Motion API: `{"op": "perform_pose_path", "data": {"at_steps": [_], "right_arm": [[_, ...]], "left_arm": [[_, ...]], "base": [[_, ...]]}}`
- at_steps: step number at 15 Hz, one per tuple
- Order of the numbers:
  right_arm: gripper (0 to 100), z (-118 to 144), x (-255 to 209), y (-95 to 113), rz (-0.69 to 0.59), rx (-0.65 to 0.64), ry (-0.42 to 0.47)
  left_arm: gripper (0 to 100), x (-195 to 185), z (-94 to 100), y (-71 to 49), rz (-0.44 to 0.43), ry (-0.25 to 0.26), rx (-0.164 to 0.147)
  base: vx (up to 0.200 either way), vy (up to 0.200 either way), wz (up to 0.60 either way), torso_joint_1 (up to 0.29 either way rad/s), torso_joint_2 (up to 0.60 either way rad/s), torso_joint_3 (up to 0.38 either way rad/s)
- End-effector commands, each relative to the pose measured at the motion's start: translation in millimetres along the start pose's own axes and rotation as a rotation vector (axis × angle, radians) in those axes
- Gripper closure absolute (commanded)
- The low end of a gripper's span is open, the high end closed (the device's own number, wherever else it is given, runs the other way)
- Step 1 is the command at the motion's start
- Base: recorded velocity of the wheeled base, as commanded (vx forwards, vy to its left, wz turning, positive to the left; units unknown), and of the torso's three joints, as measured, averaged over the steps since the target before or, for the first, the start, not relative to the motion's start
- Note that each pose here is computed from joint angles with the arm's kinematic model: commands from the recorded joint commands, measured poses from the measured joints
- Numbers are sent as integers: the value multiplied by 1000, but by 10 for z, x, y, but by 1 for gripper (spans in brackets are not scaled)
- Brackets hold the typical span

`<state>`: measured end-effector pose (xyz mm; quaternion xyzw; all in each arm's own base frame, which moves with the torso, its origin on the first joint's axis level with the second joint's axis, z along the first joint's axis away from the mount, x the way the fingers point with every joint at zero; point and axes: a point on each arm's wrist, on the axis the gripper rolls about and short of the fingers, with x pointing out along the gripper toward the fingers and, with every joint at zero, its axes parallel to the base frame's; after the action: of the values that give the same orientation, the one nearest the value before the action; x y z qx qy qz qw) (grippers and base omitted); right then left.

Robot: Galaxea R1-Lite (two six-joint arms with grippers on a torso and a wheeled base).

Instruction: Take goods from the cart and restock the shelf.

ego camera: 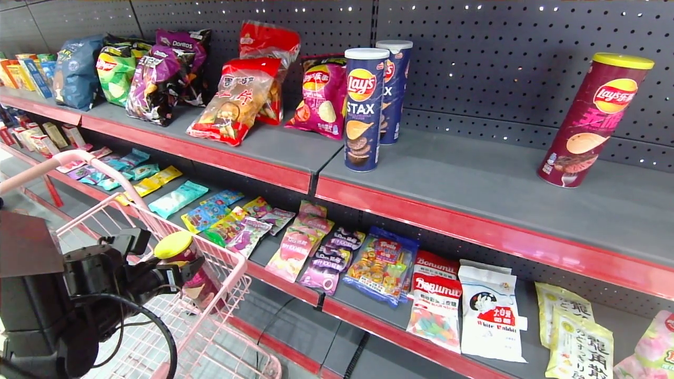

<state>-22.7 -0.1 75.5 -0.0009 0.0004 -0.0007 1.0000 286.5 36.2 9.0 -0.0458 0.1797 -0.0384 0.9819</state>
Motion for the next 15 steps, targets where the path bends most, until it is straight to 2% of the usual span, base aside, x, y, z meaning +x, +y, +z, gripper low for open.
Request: {"op": "perform_pose_path", "data": {"at_steps": [1,3,4,8,9,12,15], "right_arm": [[0,0,1,0,0,0,1],[0,0,1,0,0,-1,1],[0,0,1,0,0,0,1],[0,0,1,0,1,0,1],[0,0,1,0,0,0,1],[0,0,1,0,0,2,1],[0,0,1,0,1,2,1]], "left_arm": [[0,77,-16,31,4,-5,0],[0,102,-46,28,2,4,-1],[100,120,-56,32,2,6,-1],[100,120,-56,32,2,6,-1],[100,112,-13,24,0,-10,3],[100,-26,307,-11,-3,-108,25],[100,-359,666,-96,-20,-123,25]], "base": [[0,0,0,0,0,0],[0,0,0,0,0,0],[0,0,0,0,0,0],[0,0,0,0,0,0],[0,0,0,0,0,0],[0,0,0,0,0,0],[0,0,0,0,0,0]]}}
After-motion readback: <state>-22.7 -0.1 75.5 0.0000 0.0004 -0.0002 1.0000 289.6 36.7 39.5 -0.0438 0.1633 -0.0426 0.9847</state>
